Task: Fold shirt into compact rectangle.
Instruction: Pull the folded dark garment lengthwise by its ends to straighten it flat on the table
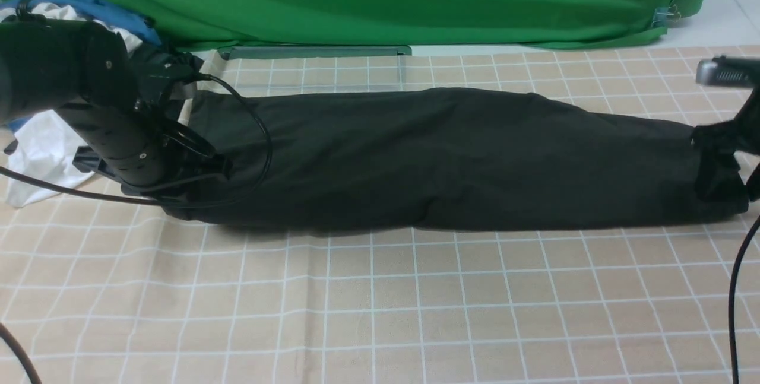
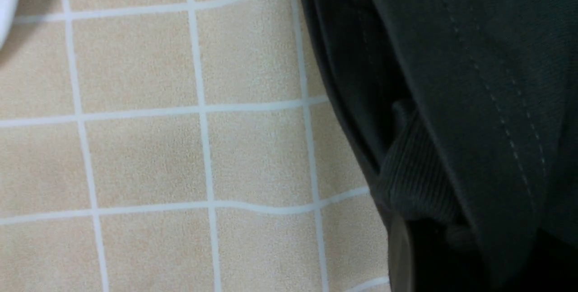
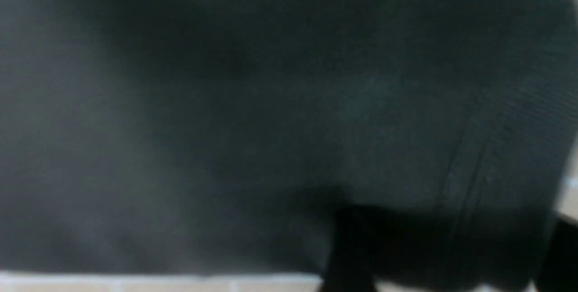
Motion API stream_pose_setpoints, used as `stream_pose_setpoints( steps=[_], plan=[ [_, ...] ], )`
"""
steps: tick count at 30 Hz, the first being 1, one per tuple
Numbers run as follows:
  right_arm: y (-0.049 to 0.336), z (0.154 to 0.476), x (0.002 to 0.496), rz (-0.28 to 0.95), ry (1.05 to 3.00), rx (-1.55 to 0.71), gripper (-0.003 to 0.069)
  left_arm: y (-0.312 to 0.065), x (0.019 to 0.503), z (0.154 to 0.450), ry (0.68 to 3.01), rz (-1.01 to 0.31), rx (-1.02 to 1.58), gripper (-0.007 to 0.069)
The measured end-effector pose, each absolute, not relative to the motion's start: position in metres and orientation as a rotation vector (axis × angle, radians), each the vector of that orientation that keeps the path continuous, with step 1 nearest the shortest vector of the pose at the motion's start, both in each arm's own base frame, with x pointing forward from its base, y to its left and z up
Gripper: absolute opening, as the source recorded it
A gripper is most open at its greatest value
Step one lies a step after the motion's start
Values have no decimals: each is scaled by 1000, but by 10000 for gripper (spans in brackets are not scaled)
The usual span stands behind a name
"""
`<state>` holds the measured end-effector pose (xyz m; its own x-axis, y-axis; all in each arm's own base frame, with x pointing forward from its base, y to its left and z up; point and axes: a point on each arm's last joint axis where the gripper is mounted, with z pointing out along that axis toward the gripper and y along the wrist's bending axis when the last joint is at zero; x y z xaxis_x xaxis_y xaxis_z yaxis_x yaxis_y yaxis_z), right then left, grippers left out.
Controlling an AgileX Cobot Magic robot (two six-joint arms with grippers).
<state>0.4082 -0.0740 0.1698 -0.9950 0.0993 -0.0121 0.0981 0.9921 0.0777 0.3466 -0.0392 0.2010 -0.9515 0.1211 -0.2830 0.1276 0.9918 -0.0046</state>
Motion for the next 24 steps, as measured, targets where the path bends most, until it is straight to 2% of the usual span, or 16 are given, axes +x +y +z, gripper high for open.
stream_pose_setpoints(
  steps=[4, 5, 11, 13, 16, 24],
  plan=[
    [-72, 162, 409, 159, 3140, 122, 142, -39, 346, 201, 2856, -38, 146, 110],
    [-71, 163, 409, 166, 3144, 118, 99, -39, 345, 201, 2863, -37, 146, 110],
    [-69, 186, 392, 133, 3156, 104, 79, -37, 327, 224, 2897, -30, 128, 110],
    [-66, 201, 373, 130, 3150, 102, 79, -35, 310, 236, 2919, -31, 104, 110],
    [-60, 212, 341, 135, 3175, 103, 79, -32, 281, 237, 2995, -33, 53, 110],
    [-45, 196, 261, 136, 3236, 107, 89, -26, 225, 223, 3119, -17, 6, 110]
  ],
)
